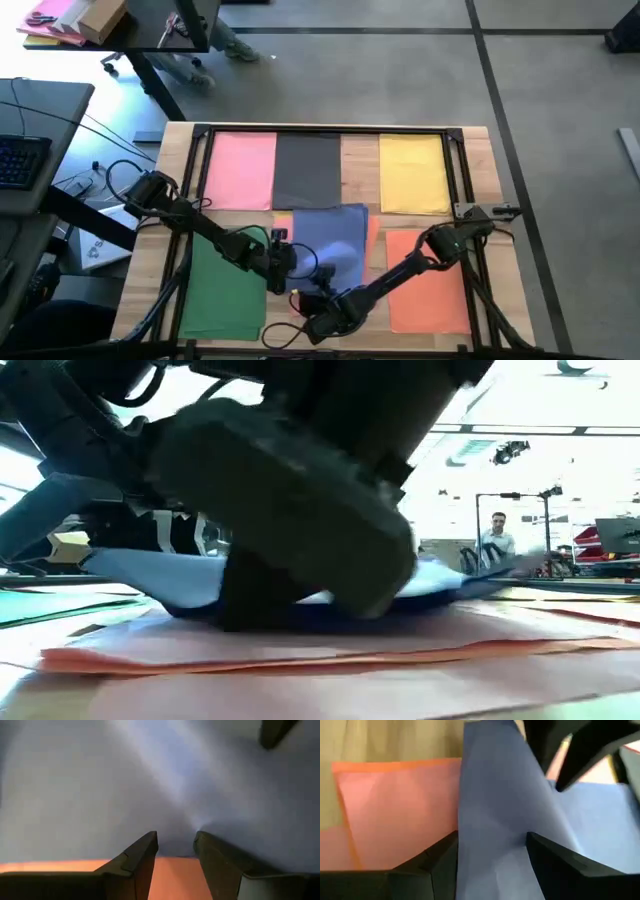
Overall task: Organize paper
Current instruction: Stack the pink color paper on top of the other pink color paper
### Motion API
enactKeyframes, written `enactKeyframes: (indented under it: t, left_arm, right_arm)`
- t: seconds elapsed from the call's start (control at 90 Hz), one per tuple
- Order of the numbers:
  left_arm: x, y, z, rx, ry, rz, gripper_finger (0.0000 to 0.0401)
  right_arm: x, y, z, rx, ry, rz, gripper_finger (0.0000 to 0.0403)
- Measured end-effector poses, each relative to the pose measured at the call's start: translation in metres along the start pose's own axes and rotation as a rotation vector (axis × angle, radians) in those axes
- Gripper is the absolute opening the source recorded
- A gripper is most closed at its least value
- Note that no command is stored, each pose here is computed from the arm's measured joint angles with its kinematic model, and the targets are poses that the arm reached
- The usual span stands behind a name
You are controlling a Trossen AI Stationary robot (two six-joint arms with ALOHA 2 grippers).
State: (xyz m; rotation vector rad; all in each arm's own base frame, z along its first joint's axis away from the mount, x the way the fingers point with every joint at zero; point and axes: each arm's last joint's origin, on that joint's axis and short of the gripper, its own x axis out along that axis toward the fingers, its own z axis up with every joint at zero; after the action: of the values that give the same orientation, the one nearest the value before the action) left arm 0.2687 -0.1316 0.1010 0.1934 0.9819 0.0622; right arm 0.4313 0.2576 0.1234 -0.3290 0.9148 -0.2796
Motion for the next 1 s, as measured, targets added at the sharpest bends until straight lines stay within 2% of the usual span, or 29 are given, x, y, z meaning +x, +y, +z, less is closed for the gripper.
enactKeyframes:
  t: [0.156,0.333,0.478,0.7,0.822,1.0]
  left_arm:
    - [0.000,0.000,0.000,-0.009,-0.001,0.000,0.0135]
    - [0.001,0.002,0.000,-0.068,0.006,-0.007,0.0135]
    - [0.001,0.001,0.001,-0.072,0.010,-0.029,0.0135]
    - [0.001,0.002,0.001,-0.095,0.015,-0.034,0.0135]
    - [0.001,0.002,0.001,-0.097,0.015,-0.035,0.0135]
    - [0.001,0.001,0.001,-0.115,0.016,-0.037,0.0135]
  right_arm:
    - [-0.004,0.007,0.007,0.022,-0.085,0.011,0.0211]
    - [0.000,0.004,0.004,0.006,-0.062,-0.031,0.0211]
    - [-0.001,0.001,0.000,-0.025,-0.048,-0.099,0.0211]
    - [-0.009,0.003,0.003,-0.034,-0.038,-0.071,0.0211]
    - [-0.026,-0.002,0.014,-0.042,-0.070,-0.154,0.0211]
    - [-0.026,-0.013,0.008,-0.033,0.012,-0.220,0.0211]
